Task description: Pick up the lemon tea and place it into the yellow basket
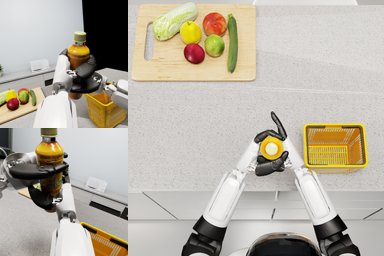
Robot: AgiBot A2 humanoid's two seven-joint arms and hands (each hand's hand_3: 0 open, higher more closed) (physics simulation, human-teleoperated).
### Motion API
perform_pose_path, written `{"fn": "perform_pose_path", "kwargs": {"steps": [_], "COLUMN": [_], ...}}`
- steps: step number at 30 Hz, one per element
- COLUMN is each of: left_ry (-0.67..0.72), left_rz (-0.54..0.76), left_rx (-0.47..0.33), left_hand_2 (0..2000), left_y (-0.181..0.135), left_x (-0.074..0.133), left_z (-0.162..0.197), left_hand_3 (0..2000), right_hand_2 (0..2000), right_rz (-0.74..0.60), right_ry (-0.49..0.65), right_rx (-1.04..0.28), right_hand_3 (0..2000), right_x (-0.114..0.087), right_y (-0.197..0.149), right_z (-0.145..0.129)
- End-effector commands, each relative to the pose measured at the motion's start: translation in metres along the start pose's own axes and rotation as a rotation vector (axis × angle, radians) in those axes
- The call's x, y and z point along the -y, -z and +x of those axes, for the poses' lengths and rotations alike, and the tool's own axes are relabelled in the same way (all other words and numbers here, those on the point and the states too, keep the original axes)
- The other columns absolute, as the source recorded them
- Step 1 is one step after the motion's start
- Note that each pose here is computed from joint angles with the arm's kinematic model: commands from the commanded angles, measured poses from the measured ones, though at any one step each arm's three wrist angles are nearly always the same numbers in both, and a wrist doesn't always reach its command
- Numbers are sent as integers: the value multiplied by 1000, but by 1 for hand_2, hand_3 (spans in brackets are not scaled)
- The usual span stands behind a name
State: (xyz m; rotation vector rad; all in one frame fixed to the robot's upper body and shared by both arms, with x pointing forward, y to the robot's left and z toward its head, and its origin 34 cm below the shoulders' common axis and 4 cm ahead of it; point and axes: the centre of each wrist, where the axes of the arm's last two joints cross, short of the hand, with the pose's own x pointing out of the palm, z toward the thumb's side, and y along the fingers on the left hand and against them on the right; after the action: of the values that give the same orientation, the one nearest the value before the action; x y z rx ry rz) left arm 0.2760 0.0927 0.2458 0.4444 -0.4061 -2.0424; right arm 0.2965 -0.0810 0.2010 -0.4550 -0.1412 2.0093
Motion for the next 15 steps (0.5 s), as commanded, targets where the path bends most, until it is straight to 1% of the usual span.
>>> {"fn": "perform_pose_path", "kwargs": {"steps": [1,2,3,5,6,7,8,11,12,13,15], "left_ry": [58,65,63,69,79,63,48,69,62,32,-77], "left_rz": [13,9,3,-17,-28,-37,-48,-42,-33,-19,6], "left_rx": [0,-8,-15,-26,-28,-33,-36,-49,-56,-67,-91], "left_hand_2": [2000,2000,2000,2000,639,0,0,0,0,0,0], "left_y": [-4,-2,-1,4,8,10,12,10,7,2,-9], "left_x": [-1,-1,0,0,-1,2,3,8,10,15,25], "left_z": [15,14,12,8,7,5,4,5,3,-5,-31], "left_hand_3": [2000,2000,2000,2000,1673,1347,1020,40,0,0,0], "right_hand_2": [1361,2000,2000,2000,2000,2000,2000,2000,2000,2000,2000], "right_rz": [-45,-45,-49,-49,-45,-46,-45,-65,-76,-96,-124], "right_ry": [-40,-191,-229,-241,-265,-276,-267,-243,-223,-185,-9], "right_rx": [-5,-21,-33,-49,-57,-63,-66,-77,-80,-76,-65], "right_hand_3": [327,653,980,1633,1960,2000,2000,2000,2000,2000,2000], "right_x": [9,9,9,8,9,9,9,11,11,10,4], "right_y": [-13,-13,-15,-16,-16,-16,-16,-21,-26,-31,-37], "right_z": [3,3,3,4,3,3,3,-2,-6,-19,-54]}}
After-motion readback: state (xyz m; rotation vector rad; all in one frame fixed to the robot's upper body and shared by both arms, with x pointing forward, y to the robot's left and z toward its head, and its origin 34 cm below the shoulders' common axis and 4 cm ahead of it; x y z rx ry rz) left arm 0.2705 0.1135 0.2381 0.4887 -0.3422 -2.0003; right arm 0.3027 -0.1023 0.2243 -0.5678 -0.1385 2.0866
